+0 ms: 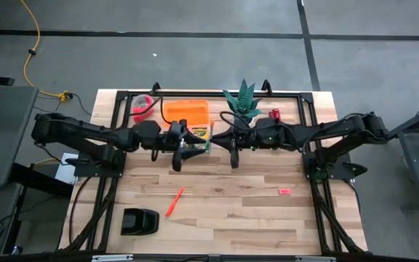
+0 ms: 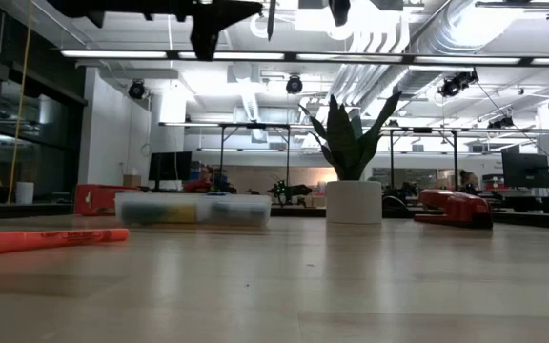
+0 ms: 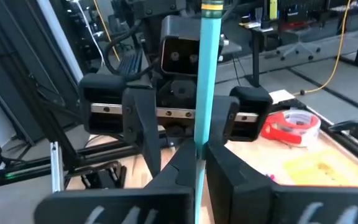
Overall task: Pack school essentials
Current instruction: Put the blue colored pencil into the orange supply box
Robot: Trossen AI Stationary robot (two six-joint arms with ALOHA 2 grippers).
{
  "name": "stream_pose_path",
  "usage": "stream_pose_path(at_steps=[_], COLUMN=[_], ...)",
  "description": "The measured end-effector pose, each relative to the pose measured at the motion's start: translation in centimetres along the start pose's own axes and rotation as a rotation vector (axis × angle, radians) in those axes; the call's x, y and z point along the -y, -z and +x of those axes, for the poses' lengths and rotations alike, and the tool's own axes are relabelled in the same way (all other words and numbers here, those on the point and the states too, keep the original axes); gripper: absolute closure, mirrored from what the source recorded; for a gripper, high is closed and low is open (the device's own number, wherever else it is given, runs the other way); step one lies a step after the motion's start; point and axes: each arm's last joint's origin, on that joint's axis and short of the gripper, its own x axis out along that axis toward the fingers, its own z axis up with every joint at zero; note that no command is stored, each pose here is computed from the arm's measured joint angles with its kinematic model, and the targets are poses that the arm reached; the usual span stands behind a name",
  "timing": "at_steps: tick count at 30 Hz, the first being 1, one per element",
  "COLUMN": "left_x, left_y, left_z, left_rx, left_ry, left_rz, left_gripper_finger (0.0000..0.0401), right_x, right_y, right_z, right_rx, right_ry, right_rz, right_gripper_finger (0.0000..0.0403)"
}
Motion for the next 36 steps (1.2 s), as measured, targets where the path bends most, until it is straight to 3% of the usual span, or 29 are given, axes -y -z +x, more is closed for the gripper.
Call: stream_pose_path(at_steps=[14, 18, 25, 36], left_x=[0.0, 0.1, 0.4, 0.3], left_y=[-0.6, -0.9, -1.9, -1.9], left_z=[3.6, 3.2, 2.2, 2.2], left_rx=[-0.005, -0.019, -0.008, -0.012], left_ry=[-0.008, -0.013, -0.014, -0.026], left_rz=[0.021, 0.047, 0.106, 0.099], left_gripper_finger=[0.0236, 0.0273, 0.0382, 0.0396], right_x=[0.1, 0.2, 0.1, 0.2], right_y=[-0.2, 0.0, 0.0, 0.0], right_z=[0.0, 0.0, 0.0, 0.0], right_rx=[0.011, -0.002, -0.007, -0.007], right_ry=[-0.008, -0.006, -0.008, 0.006], right_rz=[0.003, 0.001, -0.001, 0.034], right_gripper_finger=[0.0403, 0.0403, 0.0403, 0.0384])
